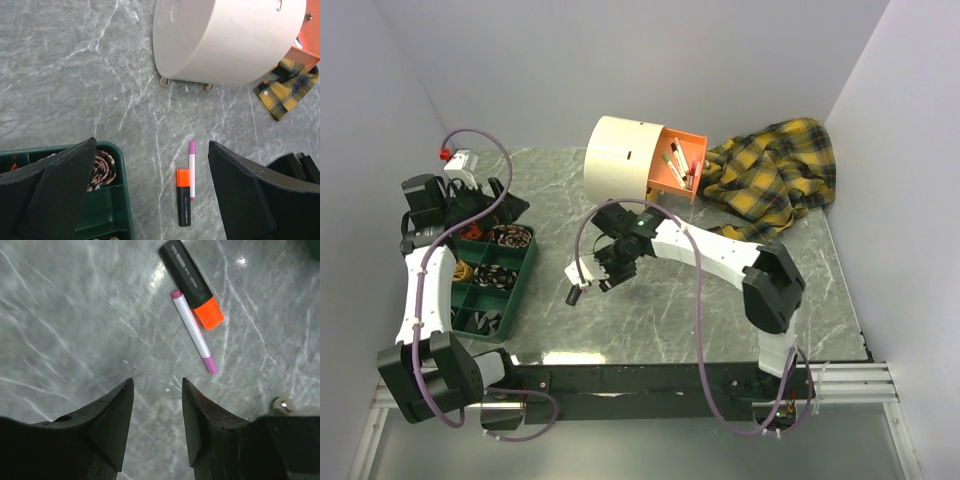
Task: Sort the stationery into containers
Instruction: Pick up the pen from the center of the board.
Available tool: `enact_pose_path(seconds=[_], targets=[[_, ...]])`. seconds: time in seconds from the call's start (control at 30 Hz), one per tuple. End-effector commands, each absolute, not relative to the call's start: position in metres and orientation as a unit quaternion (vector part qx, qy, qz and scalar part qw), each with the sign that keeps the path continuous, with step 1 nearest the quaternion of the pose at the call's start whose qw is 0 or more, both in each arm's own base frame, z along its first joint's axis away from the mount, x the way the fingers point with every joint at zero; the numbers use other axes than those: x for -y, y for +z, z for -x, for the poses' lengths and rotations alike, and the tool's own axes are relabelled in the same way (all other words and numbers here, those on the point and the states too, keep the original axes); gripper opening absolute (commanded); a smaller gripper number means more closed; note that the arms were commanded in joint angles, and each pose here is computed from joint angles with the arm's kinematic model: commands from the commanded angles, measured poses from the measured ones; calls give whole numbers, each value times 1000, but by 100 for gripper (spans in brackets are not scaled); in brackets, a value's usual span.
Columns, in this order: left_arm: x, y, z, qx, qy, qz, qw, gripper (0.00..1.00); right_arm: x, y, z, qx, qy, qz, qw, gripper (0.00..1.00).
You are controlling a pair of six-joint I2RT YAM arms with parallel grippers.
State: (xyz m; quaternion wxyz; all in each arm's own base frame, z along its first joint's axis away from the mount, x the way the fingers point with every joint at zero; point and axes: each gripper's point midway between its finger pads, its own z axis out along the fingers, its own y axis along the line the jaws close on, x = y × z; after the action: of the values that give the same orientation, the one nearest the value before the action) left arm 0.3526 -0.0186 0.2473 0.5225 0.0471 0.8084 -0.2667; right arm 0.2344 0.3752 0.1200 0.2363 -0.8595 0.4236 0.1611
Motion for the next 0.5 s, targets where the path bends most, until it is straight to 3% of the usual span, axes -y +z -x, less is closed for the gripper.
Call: enact_pose_path(seconds=[0.0, 0.47], targets=[[22, 240, -341, -814, -260, -75, 514, 99, -379, 127, -260, -348, 105, 903, 228, 50], [22, 234, -344, -818, -267, -83, 503, 99, -404, 82, -287, -331, 147, 923, 129, 49]])
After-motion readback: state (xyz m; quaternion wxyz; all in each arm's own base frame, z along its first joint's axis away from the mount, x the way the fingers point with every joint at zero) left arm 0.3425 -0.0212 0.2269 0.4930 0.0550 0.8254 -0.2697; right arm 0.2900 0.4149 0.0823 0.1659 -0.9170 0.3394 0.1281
